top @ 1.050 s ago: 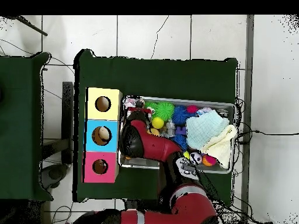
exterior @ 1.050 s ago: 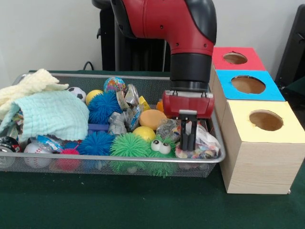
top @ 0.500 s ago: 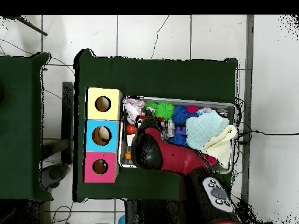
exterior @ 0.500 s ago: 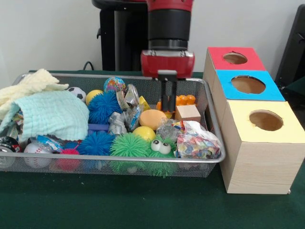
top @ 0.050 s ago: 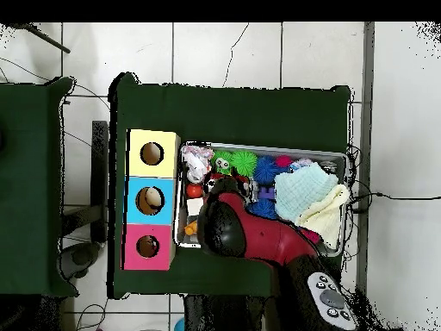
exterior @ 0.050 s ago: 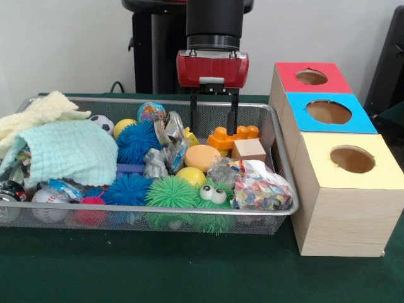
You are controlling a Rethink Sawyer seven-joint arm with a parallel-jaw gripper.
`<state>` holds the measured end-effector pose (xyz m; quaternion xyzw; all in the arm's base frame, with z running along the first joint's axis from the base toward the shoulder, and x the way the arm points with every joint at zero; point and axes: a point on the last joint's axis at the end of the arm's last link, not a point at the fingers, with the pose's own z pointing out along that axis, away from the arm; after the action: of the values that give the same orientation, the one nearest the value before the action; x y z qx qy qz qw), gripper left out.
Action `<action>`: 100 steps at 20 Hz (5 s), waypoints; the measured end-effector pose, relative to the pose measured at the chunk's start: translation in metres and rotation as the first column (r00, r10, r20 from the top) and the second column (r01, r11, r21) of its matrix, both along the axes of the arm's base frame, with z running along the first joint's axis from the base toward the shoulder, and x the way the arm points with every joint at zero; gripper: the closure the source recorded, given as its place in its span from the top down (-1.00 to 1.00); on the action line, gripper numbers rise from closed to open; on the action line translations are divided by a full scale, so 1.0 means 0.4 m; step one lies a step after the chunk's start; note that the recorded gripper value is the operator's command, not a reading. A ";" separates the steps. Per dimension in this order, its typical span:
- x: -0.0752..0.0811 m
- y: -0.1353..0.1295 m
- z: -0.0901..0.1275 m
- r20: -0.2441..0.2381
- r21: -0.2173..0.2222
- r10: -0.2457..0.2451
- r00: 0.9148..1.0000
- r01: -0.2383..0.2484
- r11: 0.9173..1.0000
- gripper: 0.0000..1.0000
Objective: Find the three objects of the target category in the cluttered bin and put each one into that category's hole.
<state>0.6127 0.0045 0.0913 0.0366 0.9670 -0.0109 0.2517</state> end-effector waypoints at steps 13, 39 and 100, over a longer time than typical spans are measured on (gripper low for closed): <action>-0.002 0.038 -0.011 -0.006 0.009 0.023 1.000 -0.023 1.000 1.00; -0.096 0.199 -0.249 -0.013 0.057 0.079 0.997 -0.078 0.995 1.00; 0.125 0.099 -0.060 0.269 -0.068 0.122 0.955 -0.107 0.992 1.00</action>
<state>0.6627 0.0440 0.0671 -0.0249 0.9231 -0.0166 0.3834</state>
